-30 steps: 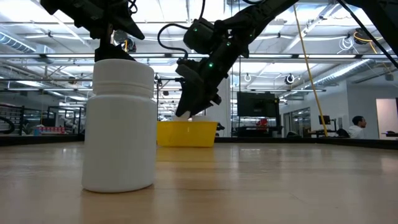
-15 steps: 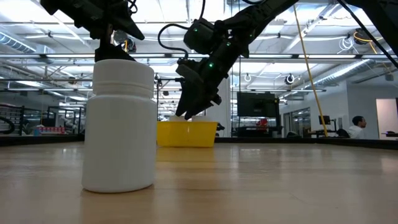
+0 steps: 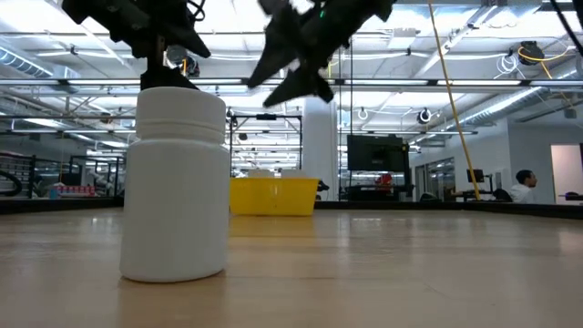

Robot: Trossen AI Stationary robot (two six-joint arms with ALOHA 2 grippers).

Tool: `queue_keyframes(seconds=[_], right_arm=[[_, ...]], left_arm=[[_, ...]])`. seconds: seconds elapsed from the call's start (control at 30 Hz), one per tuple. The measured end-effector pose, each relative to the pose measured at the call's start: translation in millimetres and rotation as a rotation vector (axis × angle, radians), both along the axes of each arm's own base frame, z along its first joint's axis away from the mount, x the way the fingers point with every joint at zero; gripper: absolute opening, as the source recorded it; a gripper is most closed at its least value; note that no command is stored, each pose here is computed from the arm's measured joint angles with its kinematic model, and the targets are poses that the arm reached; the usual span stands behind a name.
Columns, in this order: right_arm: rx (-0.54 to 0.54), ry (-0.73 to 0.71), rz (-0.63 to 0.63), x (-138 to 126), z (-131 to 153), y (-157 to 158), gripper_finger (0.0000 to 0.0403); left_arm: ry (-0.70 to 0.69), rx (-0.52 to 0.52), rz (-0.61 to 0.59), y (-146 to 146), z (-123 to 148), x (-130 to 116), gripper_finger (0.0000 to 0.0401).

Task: Pick and place pill bottles into a basket
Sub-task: Put the white pill bottle into the yellow basket

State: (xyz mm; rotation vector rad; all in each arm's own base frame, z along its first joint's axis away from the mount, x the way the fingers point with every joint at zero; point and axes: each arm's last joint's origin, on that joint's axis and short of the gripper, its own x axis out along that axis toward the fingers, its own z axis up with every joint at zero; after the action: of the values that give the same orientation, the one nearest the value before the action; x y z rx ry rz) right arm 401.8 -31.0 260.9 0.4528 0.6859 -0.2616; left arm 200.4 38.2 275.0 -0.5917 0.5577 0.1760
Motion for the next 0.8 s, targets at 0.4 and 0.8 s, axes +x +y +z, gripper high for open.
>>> queue_keyframes(seconds=[0.4, 0.8], right_arm=[[0.033, -0.082, -0.020, -82.4, 20.3, 46.2, 0.0033], [0.028, -0.410, 0.002, -191.8, -16.6, 51.0, 0.0001]], left_arm=[[0.040, -0.014, -0.098, -18.9, -16.9, 26.7, 0.0351], [0.103, -0.043, -0.256, -59.2, -36.5, 54.3, 0.0351]])
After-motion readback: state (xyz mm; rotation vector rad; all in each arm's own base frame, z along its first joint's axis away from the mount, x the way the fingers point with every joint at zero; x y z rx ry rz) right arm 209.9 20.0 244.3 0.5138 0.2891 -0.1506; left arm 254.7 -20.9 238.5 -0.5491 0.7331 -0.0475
